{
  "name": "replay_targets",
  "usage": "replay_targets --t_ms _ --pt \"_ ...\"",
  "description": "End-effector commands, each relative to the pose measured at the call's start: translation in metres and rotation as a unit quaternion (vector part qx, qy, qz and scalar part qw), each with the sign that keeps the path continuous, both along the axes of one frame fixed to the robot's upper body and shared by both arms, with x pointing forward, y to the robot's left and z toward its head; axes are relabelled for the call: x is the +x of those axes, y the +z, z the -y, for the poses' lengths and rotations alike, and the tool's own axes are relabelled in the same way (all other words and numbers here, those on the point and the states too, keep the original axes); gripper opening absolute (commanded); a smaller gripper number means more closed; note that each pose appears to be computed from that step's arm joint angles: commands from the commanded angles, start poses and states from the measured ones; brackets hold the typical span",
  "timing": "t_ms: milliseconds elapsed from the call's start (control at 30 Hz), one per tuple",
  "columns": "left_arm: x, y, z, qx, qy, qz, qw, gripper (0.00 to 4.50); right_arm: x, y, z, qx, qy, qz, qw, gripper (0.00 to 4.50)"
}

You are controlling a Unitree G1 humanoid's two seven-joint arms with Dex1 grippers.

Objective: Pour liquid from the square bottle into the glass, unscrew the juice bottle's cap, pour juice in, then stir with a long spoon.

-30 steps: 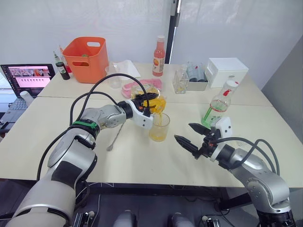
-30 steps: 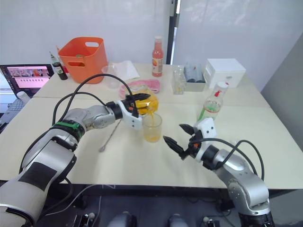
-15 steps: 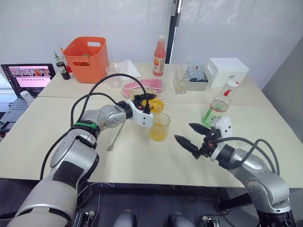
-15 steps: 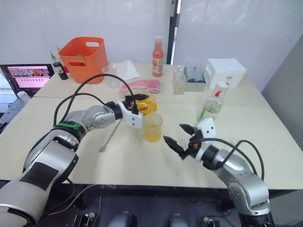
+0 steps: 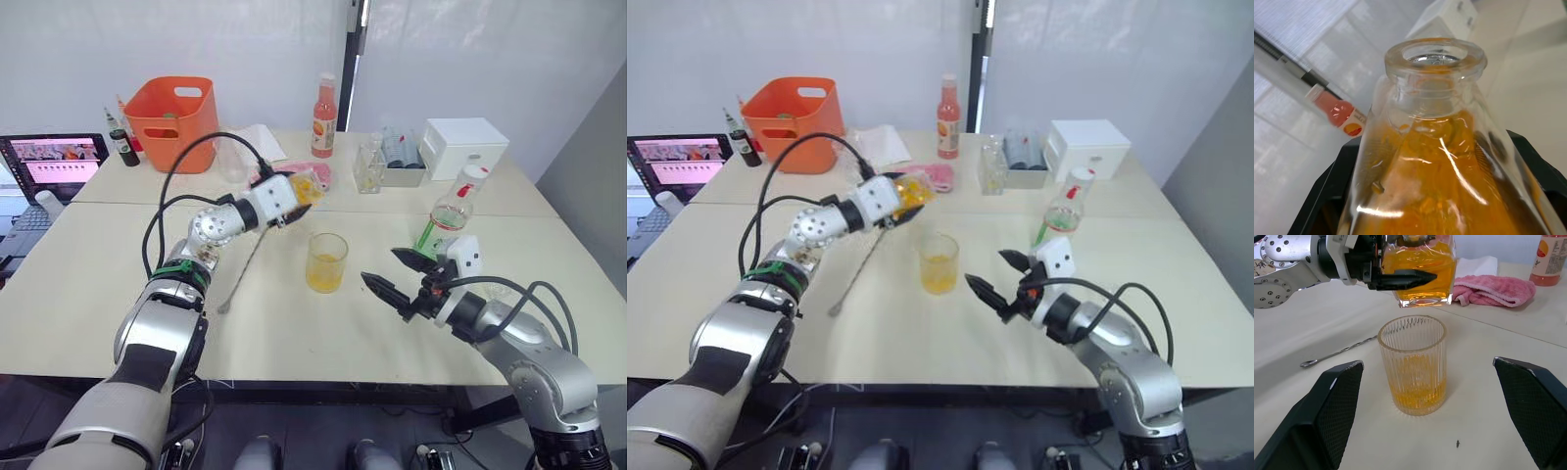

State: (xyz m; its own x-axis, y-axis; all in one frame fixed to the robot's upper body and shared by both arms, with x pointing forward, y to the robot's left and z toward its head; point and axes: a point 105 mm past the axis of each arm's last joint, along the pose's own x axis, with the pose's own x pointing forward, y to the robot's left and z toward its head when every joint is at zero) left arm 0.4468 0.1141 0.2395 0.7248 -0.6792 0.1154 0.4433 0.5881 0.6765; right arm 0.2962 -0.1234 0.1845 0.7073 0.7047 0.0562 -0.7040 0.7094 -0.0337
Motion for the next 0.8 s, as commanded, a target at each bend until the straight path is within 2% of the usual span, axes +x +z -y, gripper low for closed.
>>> replay_targets --t_ms 33,167,300,433,533,633,800 --pt "-0.007 0.059 -0.036 -0.108 0.02 0.041 0.993 2.81 -0.001 0.01 0.005 0.002 0.0 0.015 1.0 4.5" --pt "-0.012 0.063 -0.082 -0.181 0.08 0.006 0.98 2.81 -0.004 0.012 0.007 -0.003 0.003 0.015 1.0 4.5" --pt "-0.021 0.064 -0.106 -0.234 0.122 -0.018 0.964 2.81 -0.006 0.015 0.007 -0.007 0.008 0.013 1.0 4.5" --pt "-0.03 0.053 -0.129 -0.314 0.178 -0.034 0.932 2.81 -0.015 0.013 0.006 -0.012 0.024 0.001 1.0 4.5" --pt "-0.037 0.046 -0.131 -0.328 0.206 -0.029 0.922 2.81 -0.02 0.012 0.008 -0.014 0.027 -0.004 1.0 4.5" --pt "-0.045 0.036 -0.136 -0.362 0.242 -0.022 0.9 2.81 -0.024 0.01 0.012 -0.02 0.022 -0.01 1.0 4.5" --pt "-0.046 0.02 -0.133 -0.375 0.255 -0.038 0.89 2.81 -0.027 0.012 0.015 -0.022 0.019 -0.013 1.0 4.5"
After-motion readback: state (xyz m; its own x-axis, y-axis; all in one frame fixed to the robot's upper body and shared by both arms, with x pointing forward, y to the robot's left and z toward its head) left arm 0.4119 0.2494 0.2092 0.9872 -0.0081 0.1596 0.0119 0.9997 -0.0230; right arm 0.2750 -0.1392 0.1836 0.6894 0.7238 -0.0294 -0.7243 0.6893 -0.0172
